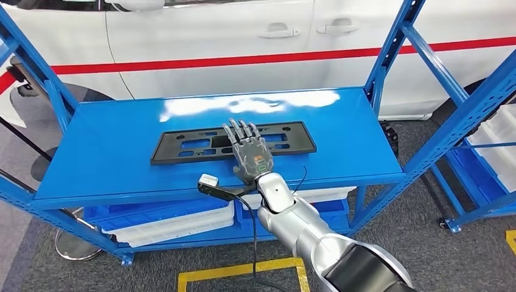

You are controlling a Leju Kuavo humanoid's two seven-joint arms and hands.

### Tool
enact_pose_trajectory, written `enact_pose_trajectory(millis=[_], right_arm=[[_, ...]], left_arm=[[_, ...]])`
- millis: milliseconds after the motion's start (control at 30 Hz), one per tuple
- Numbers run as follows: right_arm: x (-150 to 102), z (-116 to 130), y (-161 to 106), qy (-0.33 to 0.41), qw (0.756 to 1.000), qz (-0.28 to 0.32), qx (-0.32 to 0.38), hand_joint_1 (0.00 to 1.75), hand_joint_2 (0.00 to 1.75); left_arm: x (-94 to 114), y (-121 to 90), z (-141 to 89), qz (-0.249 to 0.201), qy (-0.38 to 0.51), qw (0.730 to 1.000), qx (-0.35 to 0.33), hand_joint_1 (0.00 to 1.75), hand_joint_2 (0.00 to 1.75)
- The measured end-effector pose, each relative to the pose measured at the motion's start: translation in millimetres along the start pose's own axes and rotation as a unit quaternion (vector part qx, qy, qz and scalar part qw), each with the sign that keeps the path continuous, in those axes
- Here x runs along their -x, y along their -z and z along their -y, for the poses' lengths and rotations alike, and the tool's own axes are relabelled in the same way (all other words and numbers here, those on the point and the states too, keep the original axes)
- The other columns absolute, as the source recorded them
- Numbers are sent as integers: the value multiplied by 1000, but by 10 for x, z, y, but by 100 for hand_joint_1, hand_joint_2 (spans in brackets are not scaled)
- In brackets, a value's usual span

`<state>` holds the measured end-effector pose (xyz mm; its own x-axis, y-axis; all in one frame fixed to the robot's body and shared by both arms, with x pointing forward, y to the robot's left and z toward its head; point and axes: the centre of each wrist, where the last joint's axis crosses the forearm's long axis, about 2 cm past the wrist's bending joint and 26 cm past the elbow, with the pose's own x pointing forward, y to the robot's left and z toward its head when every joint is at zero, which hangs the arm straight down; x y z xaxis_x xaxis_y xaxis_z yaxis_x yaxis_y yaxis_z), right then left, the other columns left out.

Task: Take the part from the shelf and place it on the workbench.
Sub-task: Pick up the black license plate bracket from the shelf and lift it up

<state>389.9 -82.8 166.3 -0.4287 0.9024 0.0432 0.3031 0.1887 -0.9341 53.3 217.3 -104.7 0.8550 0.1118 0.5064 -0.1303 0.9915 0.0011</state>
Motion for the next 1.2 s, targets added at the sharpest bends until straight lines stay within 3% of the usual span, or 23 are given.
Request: enact_pose_trajectory(millis=[567,600,700,733,1200], right_arm=[[65,-47,-44,-8,1000,-6,-17,0,175],[61,-48,-44,-9,1000,-6,-17,13,175],[48,-50,-40,-18,999,-7,-27,143,175],[44,-58,-45,-22,999,-9,-35,173,175],[56,-160,-128,-60,994,-13,-95,175,175]], left_arm=[[-1,6,-34,-1,1,1000,-8,0,0],[-2,7,-34,-2,1,1000,-9,0,0],[-3,8,-39,-2,3,1000,-12,0,0],[-3,8,-41,-2,3,1000,-13,0,0],[12,3,-55,-5,4,1000,-23,0,0]])
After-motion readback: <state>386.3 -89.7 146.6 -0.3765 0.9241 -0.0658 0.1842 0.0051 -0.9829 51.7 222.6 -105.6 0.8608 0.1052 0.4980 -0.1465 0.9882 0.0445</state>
